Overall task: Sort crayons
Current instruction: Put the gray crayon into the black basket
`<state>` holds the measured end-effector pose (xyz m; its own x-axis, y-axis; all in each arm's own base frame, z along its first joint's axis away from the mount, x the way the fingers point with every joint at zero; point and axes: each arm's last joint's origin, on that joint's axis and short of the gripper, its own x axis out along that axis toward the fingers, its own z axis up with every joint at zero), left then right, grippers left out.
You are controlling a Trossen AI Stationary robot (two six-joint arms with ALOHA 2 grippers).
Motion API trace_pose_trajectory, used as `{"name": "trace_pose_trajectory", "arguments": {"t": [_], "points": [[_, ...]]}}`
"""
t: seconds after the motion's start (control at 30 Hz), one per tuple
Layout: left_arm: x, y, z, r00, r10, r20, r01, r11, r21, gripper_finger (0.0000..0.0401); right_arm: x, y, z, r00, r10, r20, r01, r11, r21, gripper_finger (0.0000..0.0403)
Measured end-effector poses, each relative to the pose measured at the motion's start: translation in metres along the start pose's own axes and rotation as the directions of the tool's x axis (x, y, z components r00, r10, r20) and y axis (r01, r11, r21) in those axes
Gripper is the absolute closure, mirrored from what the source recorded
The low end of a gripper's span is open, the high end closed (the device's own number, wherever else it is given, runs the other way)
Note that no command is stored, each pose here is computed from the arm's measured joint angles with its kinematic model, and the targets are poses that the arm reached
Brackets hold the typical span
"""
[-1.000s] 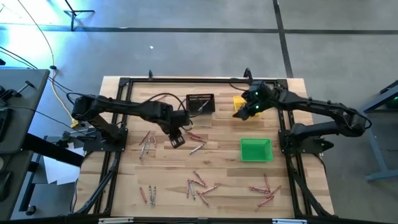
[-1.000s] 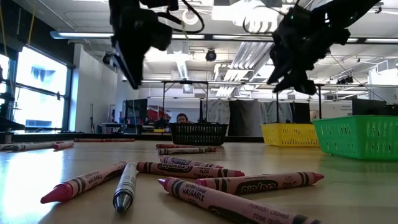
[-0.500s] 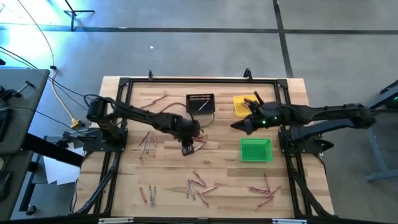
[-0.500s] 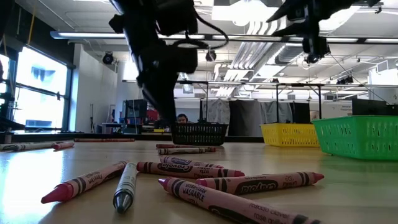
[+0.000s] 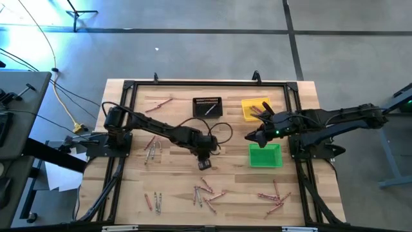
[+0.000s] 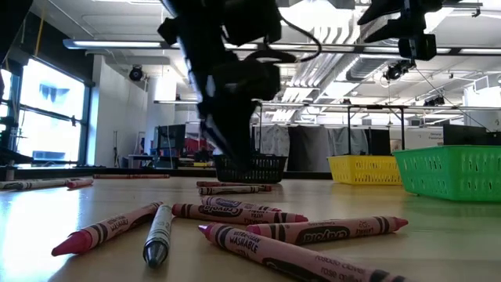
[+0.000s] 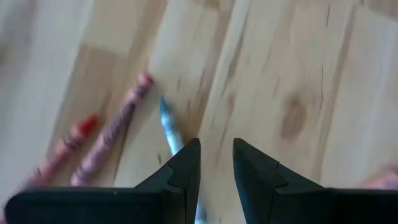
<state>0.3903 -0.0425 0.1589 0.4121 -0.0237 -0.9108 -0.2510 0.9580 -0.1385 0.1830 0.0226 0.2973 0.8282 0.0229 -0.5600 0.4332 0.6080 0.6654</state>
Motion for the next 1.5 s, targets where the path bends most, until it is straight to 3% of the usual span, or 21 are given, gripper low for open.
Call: {"name": "trace_pose_trajectory", "arguments": {"t": [0.67,0.83,0.93,1.07,1.33,1.5], "points": [[0.034,-0.012,-0.010,0.993,0.102,-0.055,-0.107,0.989,-0.099,0.0321,-0.008,0.000,-0.004,0.998,0.038,-0.051,-0.043,0.995,-0.094,0.0289],[0.027,-0.014,-0.004,0.995,0.088,-0.048,-0.093,0.986,-0.136,0.0321,-0.009,0.000,-0.004,0.998,0.039,-0.051,-0.044,0.993,-0.109,0.0289],[0.017,-0.020,0.007,0.998,0.058,-0.015,-0.059,0.992,-0.107,0.0321,-0.009,0.000,-0.004,0.998,0.038,-0.050,-0.044,0.993,-0.112,0.0289],[-0.004,-0.026,0.026,0.992,0.106,0.064,-0.101,0.992,-0.075,0.0321,-0.008,0.000,-0.003,0.998,0.035,-0.048,-0.040,0.993,-0.110,0.0289],[-0.007,-0.011,0.015,0.962,0.264,-0.066,-0.270,0.958,-0.095,0.0321,-0.008,-0.001,-0.003,0.998,0.027,-0.051,-0.034,0.991,-0.128,0.0289],[-0.001,-0.007,0.010,0.955,0.259,-0.142,-0.274,0.957,-0.100,0.0321,-0.008,-0.002,-0.003,0.999,0.025,-0.047,-0.031,0.990,-0.141,0.0289]]}}
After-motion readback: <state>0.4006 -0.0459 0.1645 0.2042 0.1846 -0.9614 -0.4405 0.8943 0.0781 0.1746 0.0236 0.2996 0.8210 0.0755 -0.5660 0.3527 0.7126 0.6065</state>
